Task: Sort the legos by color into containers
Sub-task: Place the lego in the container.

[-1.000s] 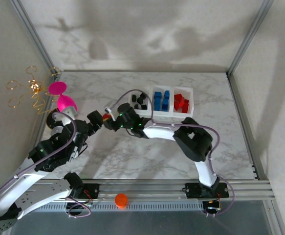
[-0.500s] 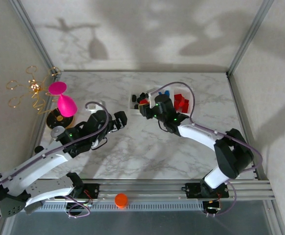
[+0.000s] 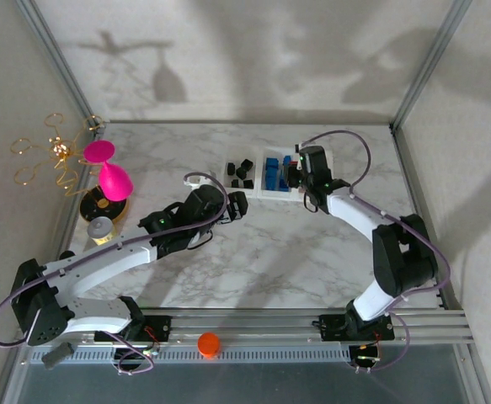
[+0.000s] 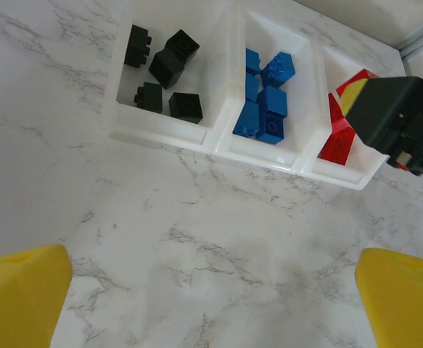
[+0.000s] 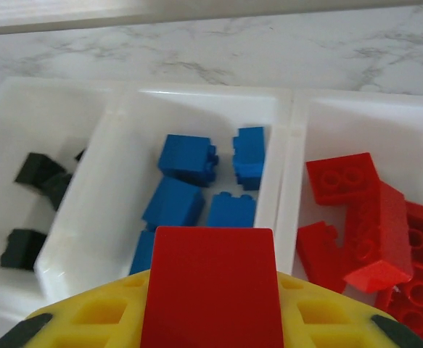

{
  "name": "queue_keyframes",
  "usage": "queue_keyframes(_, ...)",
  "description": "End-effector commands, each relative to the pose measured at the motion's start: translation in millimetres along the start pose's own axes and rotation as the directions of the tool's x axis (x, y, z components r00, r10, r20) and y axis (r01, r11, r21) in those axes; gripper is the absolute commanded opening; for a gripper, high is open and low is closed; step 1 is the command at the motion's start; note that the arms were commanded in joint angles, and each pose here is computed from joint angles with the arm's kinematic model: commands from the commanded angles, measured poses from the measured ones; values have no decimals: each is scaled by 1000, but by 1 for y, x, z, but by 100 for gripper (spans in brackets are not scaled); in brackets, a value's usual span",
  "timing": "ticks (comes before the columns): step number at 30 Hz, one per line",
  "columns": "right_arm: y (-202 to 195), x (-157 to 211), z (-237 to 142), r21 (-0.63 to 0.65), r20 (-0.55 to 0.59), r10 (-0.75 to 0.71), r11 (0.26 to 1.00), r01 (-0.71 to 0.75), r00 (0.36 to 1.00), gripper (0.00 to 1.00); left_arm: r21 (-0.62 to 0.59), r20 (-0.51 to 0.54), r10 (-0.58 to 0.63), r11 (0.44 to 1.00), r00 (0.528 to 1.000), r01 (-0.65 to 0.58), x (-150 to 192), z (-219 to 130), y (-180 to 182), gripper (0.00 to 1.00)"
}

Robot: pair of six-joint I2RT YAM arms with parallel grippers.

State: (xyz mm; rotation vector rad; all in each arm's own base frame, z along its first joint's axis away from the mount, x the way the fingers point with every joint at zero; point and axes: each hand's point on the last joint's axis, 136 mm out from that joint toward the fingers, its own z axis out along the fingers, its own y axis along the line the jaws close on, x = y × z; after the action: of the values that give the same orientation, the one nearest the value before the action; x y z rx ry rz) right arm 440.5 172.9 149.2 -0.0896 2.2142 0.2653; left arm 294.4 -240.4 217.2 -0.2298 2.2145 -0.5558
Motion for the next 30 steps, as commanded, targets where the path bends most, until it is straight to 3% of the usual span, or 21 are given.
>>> queue_keyframes(1,-23,-16,11,89,19,42,995,-43,999,16,42,30,2,999,1000,-4,-9,-1,-15,99)
queue_keyframes(10,-81,-11,47,186,-47,135,975,-124,990,19,-9,47,17,1000,999,-17,-6,6,-2,100)
queue_keyframes(16,-84,-27,40,189,-20,126,975,-120,992,49,-48,99,39,998,994,-34,-18,4,3,100)
queue_keyframes(24,-93,-63,-29,206,119,140,965,-163,983,98,-137,236,93,989,967,-61,-51,-7,25,100)
queue_keyframes(27,-116,-62,-63,251,210,160,945,-211,965,99,-257,337,147,964,930,-60,-73,-15,55,100)
queue_keyframes(30,-158,-47,-93,343,290,190,894,-287,938,99,-459,426,254,888,868,-34,-92,-29,99,100)
